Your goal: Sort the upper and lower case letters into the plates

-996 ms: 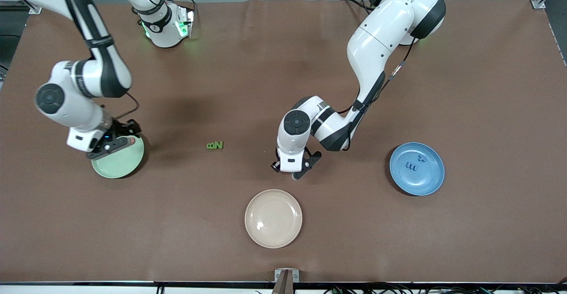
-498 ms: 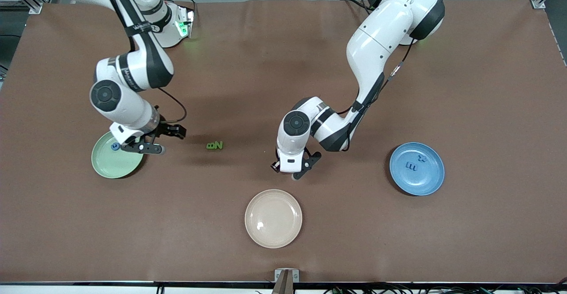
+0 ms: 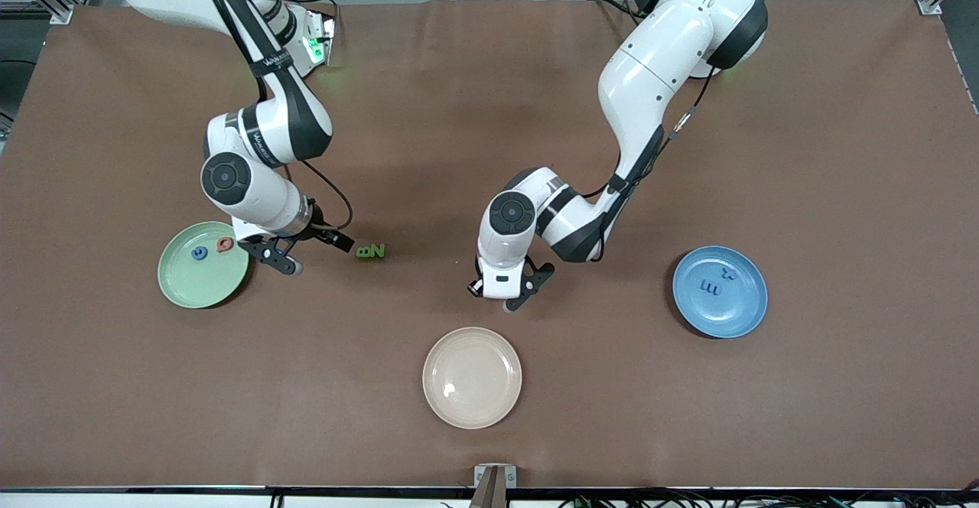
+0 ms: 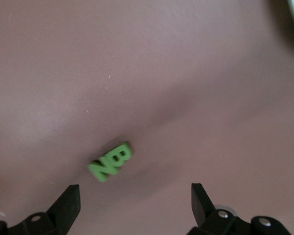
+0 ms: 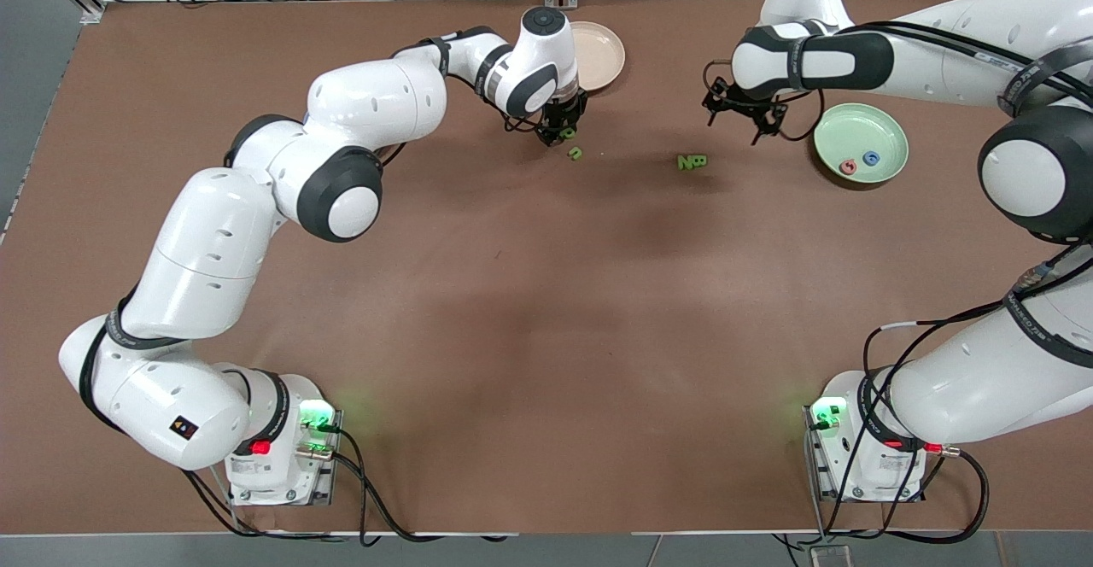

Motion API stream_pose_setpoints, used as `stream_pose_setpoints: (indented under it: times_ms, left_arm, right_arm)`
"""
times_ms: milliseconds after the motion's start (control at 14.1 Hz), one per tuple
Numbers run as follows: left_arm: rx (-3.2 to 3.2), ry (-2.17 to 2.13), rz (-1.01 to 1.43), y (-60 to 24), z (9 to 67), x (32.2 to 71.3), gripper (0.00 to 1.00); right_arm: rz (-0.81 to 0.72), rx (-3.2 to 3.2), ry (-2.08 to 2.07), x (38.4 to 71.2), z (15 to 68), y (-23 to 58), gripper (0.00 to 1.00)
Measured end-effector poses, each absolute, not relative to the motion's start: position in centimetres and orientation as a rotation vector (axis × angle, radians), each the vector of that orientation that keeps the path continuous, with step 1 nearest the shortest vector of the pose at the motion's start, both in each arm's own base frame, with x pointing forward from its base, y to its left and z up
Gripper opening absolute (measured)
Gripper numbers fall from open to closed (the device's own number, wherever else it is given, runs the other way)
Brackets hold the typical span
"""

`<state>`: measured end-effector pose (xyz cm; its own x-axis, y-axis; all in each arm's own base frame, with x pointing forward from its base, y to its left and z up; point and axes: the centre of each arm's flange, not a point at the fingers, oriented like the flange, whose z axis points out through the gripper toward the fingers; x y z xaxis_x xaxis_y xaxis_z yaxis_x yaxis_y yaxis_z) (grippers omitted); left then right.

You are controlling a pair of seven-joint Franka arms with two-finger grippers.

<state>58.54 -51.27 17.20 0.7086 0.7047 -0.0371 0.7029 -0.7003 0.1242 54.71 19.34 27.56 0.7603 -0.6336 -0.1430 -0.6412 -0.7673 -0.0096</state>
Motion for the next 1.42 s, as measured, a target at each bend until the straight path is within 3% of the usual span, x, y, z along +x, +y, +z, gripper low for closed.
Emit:
stream_pose_setpoints:
  times_ms: [213,569,853,1422]
  left_arm:
    - [2.796,1.173,0.028,-49.3,19.4,60.6,0.39]
    - [2.859,1.18,0.034,-45.0,26.9,63.1,0.39]
    - [2.967,1.221,-0.042,-37.7,27.5,64.8,0.39]
    - [3.062,1.205,-0.043,-14.2,27.3,64.9,0.39]
  right_arm:
    - [0.19,-2.737,1.389,54.7,27.4,21.1,1.0]
    - [0.226,-2.705,1.504,54.5,25.2,20.7,0.98]
    - [0.254,-2.695,1.555,54.2,23.5,21.0,1.0]
    - [0.23,-2.612,1.757,54.0,20.2,22.5,0.81]
